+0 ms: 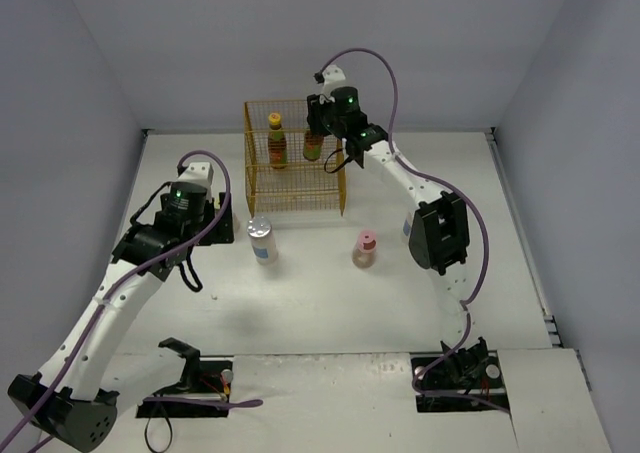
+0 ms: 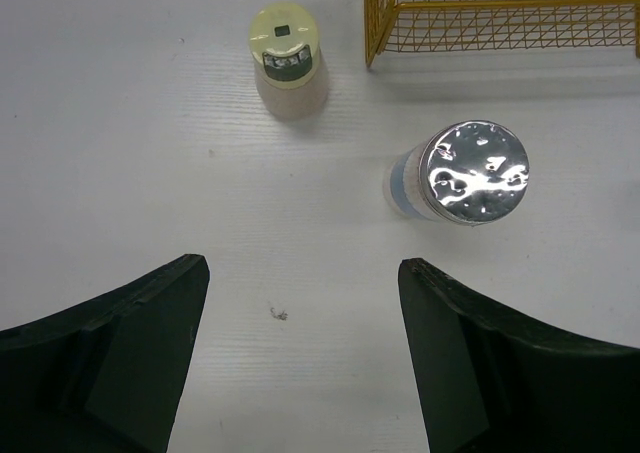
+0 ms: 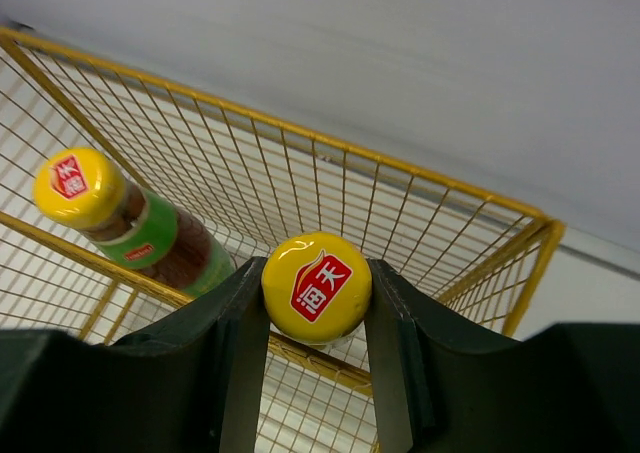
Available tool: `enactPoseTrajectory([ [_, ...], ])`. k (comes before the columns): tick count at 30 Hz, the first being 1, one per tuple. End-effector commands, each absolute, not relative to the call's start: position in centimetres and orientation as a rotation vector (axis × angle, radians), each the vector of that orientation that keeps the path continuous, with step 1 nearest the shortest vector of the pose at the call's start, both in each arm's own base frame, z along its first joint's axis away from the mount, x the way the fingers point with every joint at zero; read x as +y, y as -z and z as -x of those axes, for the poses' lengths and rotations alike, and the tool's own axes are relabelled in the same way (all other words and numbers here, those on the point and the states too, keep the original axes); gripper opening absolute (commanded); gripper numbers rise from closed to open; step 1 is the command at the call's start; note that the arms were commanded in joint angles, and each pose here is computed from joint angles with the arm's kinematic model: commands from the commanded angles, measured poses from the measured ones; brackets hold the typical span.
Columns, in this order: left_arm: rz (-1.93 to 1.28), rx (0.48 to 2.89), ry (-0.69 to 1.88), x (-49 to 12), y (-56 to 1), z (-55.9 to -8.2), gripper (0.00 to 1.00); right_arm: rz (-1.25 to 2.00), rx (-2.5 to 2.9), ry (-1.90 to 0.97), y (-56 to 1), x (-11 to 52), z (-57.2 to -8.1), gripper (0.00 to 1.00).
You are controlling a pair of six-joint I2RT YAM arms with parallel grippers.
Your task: Organize the condiment bottles
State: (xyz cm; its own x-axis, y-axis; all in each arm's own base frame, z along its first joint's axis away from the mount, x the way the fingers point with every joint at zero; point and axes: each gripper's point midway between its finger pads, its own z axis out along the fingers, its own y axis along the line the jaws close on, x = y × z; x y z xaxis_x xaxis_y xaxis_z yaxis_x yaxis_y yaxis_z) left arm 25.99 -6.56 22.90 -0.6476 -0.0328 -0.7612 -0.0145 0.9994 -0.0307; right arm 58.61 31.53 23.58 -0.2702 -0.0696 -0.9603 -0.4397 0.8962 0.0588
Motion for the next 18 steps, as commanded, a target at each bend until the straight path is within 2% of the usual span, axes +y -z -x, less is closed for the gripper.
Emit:
enactPoseTrajectory([
  [1,0.075,2.241,0.03,-6.3,-23.7,-26.0,0.77,0.285,1.538,-0.394,-33.5,31.9,-59.5,0.0],
  [6,0.078,2.25,0.025,-6.2,-23.3,-25.7,0.77,0.286,1.554,-0.4,-32.3,32.7,-59.6,0.0],
  [9,0.077,2.258,0.024,-6.1,-23.1,-25.5,0.77,0.292,1.57,-0.401,-31.4,33.0,-59.7,0.05],
  [12,0.076,2.263,0.022,-6.1,-22.9,-25.4,0.77,0.293,1.584,-0.402,-30.9,33.2,-59.7,0.14],
  [15,0.077,2.267,0.023,-6.1,-22.8,-25.3,0.77,0.3,1.594,-0.405,-30.5,33.3,-59.7,0.32],
  [18,0.078,2.267,0.022,-6.0,-22.8,-25.3,0.77,0.306,1.594,-0.411,-30.6,33.5,-59.6,0.39],
])
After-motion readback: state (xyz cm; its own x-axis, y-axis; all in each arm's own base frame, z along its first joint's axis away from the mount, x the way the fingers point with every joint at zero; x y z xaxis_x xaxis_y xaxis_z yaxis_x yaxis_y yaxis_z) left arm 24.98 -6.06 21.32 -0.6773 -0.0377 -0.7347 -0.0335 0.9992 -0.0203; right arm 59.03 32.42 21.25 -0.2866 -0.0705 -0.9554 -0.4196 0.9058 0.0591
